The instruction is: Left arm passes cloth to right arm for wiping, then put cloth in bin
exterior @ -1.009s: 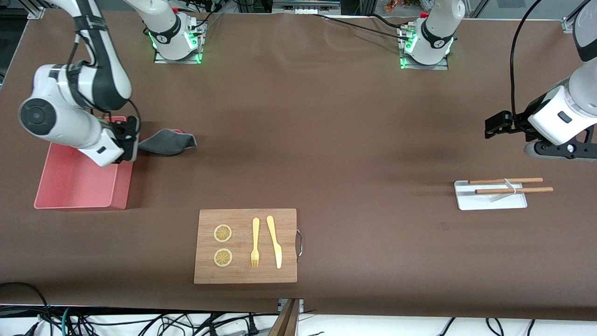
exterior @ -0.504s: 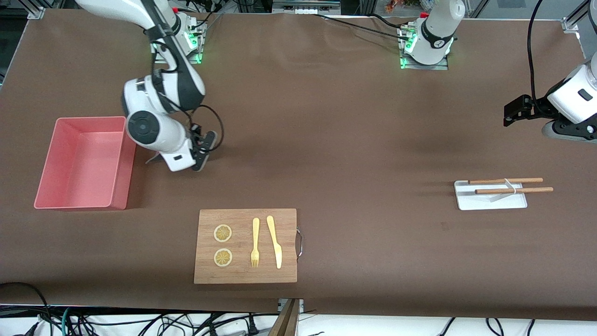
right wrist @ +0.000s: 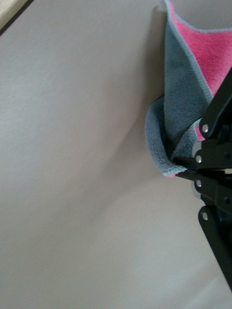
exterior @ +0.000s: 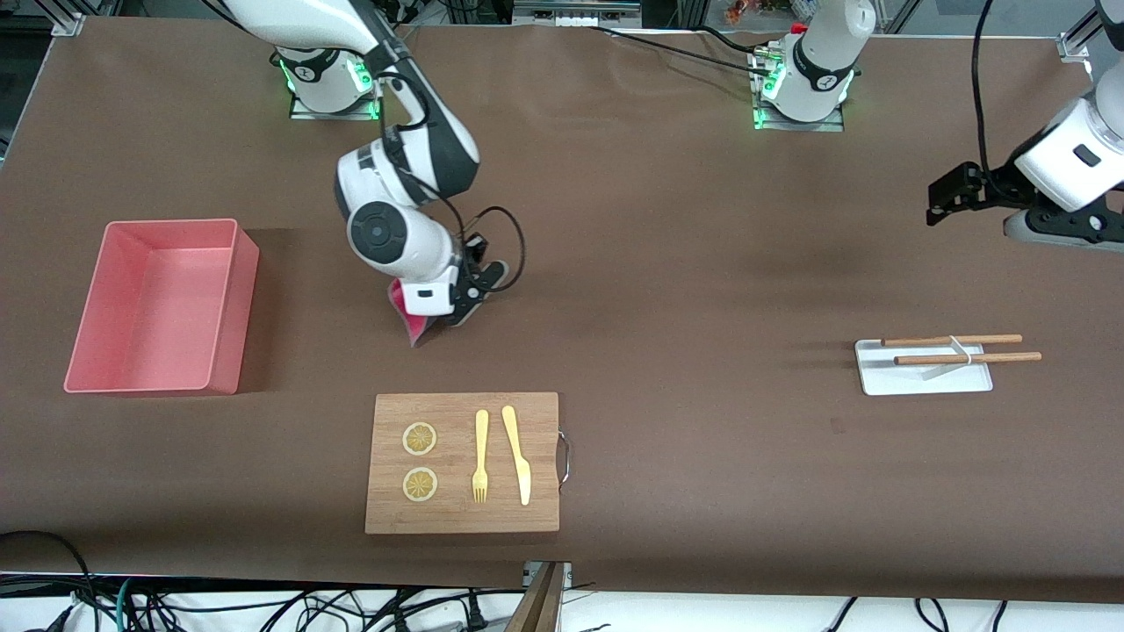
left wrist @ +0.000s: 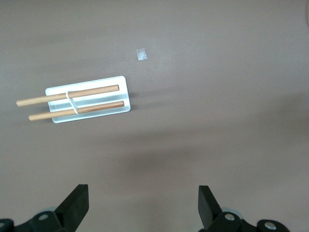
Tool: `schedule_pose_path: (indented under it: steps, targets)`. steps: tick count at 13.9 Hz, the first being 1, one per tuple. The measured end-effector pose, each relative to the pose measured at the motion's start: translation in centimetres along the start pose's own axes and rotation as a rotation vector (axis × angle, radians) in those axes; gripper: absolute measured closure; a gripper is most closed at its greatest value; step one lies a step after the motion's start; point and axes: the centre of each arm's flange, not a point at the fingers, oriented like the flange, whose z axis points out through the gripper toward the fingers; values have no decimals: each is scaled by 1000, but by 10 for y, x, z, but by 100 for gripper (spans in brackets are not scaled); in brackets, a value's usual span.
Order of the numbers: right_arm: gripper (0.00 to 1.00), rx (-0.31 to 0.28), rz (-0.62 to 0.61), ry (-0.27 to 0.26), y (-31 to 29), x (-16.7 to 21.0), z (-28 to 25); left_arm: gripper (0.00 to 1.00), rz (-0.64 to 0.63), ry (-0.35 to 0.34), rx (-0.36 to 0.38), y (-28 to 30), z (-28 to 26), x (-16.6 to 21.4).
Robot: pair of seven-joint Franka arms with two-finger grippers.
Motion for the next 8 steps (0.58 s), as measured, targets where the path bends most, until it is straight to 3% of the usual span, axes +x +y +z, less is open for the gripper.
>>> schedule_pose_path:
  steps: [2, 6, 8]
  targets:
    - [99, 17, 44, 17, -12, 14, -11, 0, -5, 3, 2, 10, -2, -4]
    - [99, 39, -22, -27, 33, -1, -19, 0, -12, -21, 2, 11, 1, -7]
    - [99, 12, -40, -66, 66, -18, -4, 0, -14, -22, 2, 11, 1, -7]
